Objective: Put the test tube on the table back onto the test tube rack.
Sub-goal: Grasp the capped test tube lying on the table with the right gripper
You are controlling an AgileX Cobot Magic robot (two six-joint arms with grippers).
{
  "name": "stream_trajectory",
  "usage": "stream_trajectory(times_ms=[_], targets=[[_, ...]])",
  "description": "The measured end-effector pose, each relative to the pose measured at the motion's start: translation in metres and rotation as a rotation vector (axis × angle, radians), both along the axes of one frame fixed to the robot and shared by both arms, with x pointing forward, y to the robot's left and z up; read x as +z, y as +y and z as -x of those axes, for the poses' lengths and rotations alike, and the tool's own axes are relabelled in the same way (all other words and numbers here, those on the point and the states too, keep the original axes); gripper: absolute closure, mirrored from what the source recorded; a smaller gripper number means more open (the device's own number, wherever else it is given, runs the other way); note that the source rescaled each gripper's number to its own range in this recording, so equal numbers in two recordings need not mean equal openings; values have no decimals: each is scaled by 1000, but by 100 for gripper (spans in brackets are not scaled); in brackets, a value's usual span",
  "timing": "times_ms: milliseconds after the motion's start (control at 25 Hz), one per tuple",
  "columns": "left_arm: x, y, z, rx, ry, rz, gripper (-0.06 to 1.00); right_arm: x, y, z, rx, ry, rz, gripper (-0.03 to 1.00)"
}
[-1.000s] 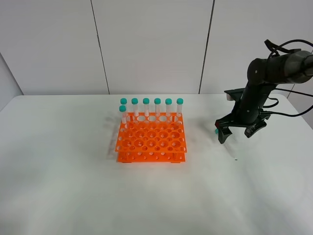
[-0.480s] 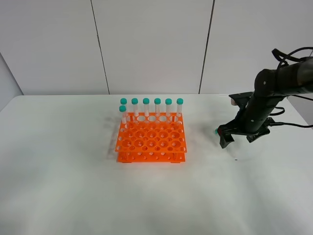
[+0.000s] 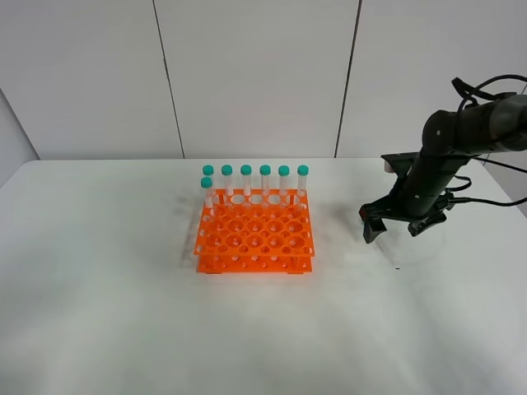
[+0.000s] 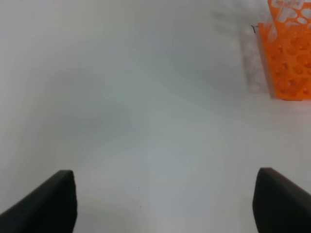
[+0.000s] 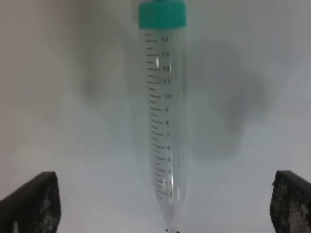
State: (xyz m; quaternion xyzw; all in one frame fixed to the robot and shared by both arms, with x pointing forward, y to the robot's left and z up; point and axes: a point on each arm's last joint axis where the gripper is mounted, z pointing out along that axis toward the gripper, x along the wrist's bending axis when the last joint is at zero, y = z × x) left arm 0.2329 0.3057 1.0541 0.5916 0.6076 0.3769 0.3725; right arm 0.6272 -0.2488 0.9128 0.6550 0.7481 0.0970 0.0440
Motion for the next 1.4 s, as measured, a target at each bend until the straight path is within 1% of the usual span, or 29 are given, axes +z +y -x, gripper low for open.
stream_trajectory(times_ms=[240,320,520,760,840,880,960,1000,1040,1080,1160,1200,1240,1400], targets=[[0,0,0,0,0,0,-6,-5,0,-3,-17,34,-1,2],[0,0,0,0,0,0,-6,-10,1,-4,-18,38,0,2],[0,0,0,0,0,-1,-6,-30,0,-4,-18,86,7,2],[0,0,0,0,0,-1,-6,-35,0,-6,-16,80,10,2],[0,0,0,0,0,-1,-6,-36,0,-6,-15,81,12,4],[0,0,0,0,0,-1,-6,-36,0,-6,-13,81,14,8],[0,0,0,0,0,-1,-6,-36,0,-6,-11,81,17,19],[0,0,0,0,0,-1,-6,-36,0,-6,-11,81,17,28],[0,0,0,0,0,-1,-6,-36,0,-6,-11,81,17,41],[0,0,0,0,0,-1,-6,-36,0,-6,-11,83,17,58],[0,0,0,0,0,-1,-6,-37,-1,-5,-9,89,21,97],[0,0,0,-1,0,-2,-6,-37,-1,-5,-7,89,23,91],[0,0,0,-1,0,-2,-6,-37,-1,-5,-3,89,26,93],[0,0,0,-1,0,-2,-6,-29,-1,-6,8,99,29,93]])
